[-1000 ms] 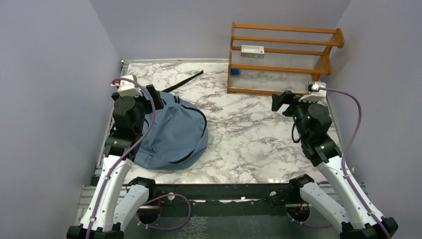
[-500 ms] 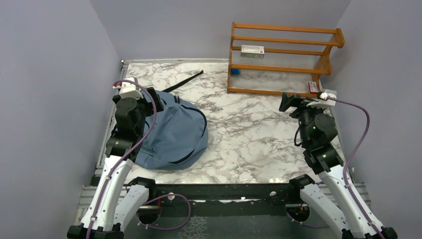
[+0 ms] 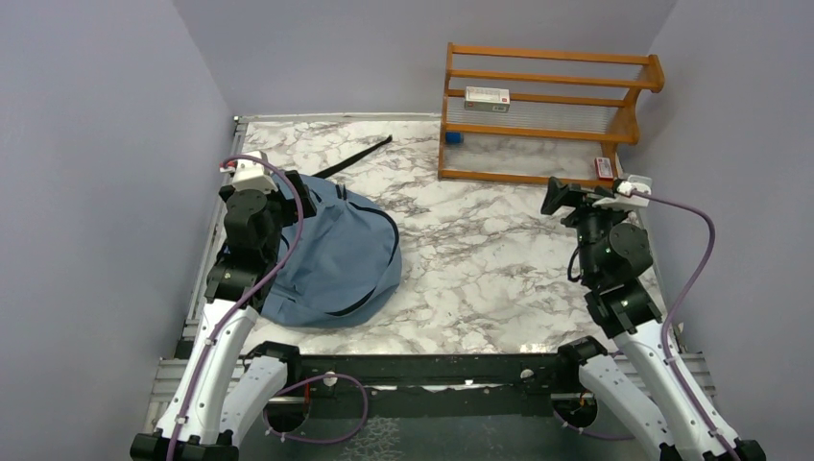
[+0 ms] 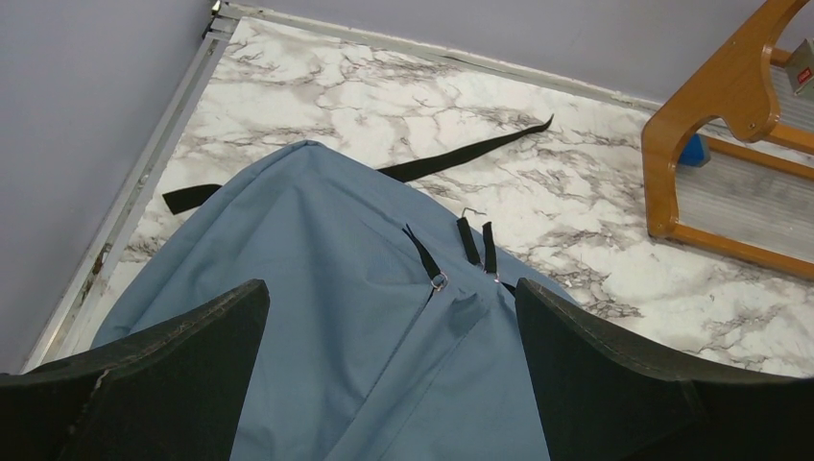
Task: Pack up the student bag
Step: Reset both arms
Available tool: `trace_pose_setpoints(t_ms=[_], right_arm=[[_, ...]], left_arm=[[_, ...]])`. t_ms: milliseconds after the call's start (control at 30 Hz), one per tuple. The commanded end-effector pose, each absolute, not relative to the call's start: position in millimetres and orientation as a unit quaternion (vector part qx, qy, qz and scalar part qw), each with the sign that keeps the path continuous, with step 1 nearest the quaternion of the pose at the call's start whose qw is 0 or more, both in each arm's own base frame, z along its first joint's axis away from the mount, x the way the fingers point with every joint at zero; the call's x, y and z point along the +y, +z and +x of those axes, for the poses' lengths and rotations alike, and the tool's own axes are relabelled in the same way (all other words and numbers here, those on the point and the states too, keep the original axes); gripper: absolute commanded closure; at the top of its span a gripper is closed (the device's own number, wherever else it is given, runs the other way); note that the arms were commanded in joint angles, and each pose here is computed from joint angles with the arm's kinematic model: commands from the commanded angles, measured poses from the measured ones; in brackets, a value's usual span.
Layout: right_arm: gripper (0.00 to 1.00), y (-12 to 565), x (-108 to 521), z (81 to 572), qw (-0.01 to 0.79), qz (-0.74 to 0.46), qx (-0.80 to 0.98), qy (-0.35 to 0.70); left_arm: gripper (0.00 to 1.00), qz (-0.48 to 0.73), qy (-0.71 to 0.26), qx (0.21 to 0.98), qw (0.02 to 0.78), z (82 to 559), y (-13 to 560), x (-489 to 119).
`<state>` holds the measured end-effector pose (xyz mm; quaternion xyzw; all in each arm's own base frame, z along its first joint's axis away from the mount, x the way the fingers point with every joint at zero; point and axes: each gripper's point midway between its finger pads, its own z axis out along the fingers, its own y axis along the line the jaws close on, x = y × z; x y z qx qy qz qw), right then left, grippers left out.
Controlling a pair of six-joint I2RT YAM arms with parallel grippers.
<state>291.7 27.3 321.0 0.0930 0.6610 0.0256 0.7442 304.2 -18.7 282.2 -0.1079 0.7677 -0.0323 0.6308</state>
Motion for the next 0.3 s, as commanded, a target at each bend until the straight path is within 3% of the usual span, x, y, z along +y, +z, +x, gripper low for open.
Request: trace_pose_setpoints(t_ms=[0, 267], right_arm=[[0.00, 326.5, 22.0, 293.3, 0.753, 0.099, 0.651, 0.013], [0.00, 321.9, 22.5, 294.6, 0.751, 0.101, 0.652, 0.013]], left_arm=[[0.01, -0.113, -0.030, 0.758, 0.641, 304.8, 287.9, -15.6], [0.01, -0.109, -0.026, 0.761, 0.639, 306.0, 284.7, -15.6]])
